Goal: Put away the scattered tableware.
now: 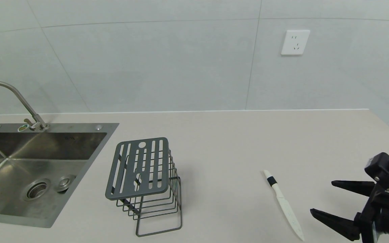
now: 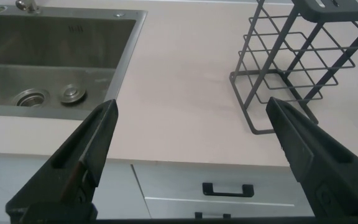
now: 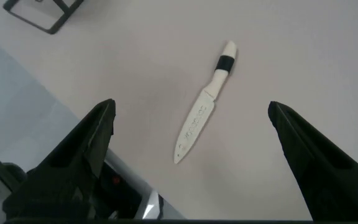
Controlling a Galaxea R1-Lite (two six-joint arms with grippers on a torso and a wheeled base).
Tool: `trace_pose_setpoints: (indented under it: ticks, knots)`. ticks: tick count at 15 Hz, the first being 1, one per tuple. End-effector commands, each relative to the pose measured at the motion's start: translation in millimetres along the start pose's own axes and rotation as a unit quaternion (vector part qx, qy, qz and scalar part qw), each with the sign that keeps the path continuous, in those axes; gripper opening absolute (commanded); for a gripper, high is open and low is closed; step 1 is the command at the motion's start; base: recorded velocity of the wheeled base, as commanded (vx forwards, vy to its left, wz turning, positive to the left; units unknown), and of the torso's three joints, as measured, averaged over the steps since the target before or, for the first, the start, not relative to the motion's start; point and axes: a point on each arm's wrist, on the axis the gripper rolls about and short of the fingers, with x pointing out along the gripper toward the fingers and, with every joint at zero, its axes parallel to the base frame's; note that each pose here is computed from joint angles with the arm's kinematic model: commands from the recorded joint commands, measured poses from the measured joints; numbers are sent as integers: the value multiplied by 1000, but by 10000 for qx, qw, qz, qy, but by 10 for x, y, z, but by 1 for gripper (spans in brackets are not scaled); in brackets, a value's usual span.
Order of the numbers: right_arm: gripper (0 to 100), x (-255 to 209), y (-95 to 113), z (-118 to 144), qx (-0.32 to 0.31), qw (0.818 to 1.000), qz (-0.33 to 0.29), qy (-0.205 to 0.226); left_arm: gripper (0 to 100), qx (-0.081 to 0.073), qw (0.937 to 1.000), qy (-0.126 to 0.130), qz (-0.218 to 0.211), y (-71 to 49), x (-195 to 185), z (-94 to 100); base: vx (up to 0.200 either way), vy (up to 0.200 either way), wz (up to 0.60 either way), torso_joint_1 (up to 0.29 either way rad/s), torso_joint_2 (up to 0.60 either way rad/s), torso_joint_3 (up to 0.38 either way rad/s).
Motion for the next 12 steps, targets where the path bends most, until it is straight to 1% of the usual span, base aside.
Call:
trace_pose_setpoints:
  ticks: [1,3,4,5,7,9,10,12]
  knots:
    - [100,277,-62,94,21,9997,3,255,100,-5,10000,5,3,0,1,1,0,0,0,0,0,0]
    - [100,449,-55,122,48,9991,83,420,100,10,10000,5,3,0,1,1,0,0,0,0,0,0]
    - [100,511,-45,116,136,9986,97,507,100,10,10000,5,3,0,1,1,0,0,0,0,0,0]
    - [100,584,5,109,362,9973,19,634,100,10,10000,5,-5,0,1,1,0,0,0,0,0,0]
    - [100,746,104,218,805,9944,-179,655,100,10,10000,5,-5,0,1,1,0,0,0,0,0,0]
    - [100,876,112,333,920,9918,-355,817,100,10,10000,5,-5,0,1,1,0,0,0,0,0,0]
    - [100,907,102,340,949,9858,-389,1330,100,10,10000,5,-5,0,1,1,0,0,0,0,0,0]
    - [100,925,77,254,1036,9777,-434,1776,100,10,10000,5,-5,0,1,1,0,0,0,0,0,0]
